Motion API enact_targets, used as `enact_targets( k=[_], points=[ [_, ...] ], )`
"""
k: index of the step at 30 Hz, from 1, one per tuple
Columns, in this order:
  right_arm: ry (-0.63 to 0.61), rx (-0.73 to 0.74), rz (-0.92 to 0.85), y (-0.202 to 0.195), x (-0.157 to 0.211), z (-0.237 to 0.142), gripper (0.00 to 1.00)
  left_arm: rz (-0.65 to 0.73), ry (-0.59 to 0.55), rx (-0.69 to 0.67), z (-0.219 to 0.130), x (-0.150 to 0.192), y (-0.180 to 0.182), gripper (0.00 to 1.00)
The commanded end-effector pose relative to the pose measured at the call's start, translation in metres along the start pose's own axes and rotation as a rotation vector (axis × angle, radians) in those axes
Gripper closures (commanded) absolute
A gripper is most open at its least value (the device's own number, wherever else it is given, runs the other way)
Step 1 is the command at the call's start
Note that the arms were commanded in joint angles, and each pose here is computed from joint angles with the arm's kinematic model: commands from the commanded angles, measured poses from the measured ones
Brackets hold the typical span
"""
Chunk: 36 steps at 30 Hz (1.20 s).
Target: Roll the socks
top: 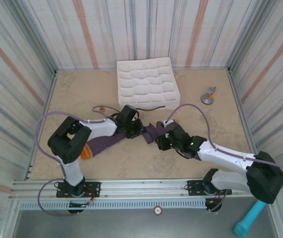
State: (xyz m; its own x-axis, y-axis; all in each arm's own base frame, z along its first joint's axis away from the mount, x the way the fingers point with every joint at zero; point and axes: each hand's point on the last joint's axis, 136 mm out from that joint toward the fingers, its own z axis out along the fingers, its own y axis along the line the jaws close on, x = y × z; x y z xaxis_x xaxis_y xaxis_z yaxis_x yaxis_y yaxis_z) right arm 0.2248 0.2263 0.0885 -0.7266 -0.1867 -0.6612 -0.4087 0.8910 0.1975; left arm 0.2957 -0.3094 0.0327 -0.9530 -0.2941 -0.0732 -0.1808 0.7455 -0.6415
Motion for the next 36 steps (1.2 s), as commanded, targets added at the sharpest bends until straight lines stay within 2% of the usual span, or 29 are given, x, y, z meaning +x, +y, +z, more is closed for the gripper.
enact_targets(
  k=[1, 8, 12, 20, 30, 33, 36],
  points=[
    [-0.045, 0.166, -0.237, -0.003, -0.006, 0.002, 0.35, -0.094, -0.015, -0.077, -0.003, 0.007, 0.025, 1.00],
    [-0.097, 0.270, -0.565, 0.036, -0.004, 0.019, 0.35, -0.070, -0.001, -0.083, -0.006, 0.007, 0.022, 1.00],
    [-0.105, 0.349, -0.681, 0.047, 0.003, 0.032, 0.36, -0.076, 0.022, -0.071, -0.002, 0.011, 0.022, 1.00],
    [-0.102, 0.470, -0.725, 0.042, 0.007, 0.051, 0.41, -0.087, 0.051, -0.066, 0.000, 0.018, 0.027, 1.00],
    [-0.075, 0.516, -0.744, 0.037, 0.014, 0.071, 0.45, -0.091, 0.060, -0.063, -0.001, 0.021, 0.028, 1.00],
    [-0.052, 0.520, -0.719, 0.030, 0.018, 0.075, 0.53, -0.089, 0.063, -0.061, -0.001, 0.021, 0.028, 1.00],
    [-0.031, 0.520, -0.686, 0.022, 0.024, 0.077, 0.66, -0.077, 0.079, -0.047, -0.001, 0.022, 0.024, 1.00]
  ],
)
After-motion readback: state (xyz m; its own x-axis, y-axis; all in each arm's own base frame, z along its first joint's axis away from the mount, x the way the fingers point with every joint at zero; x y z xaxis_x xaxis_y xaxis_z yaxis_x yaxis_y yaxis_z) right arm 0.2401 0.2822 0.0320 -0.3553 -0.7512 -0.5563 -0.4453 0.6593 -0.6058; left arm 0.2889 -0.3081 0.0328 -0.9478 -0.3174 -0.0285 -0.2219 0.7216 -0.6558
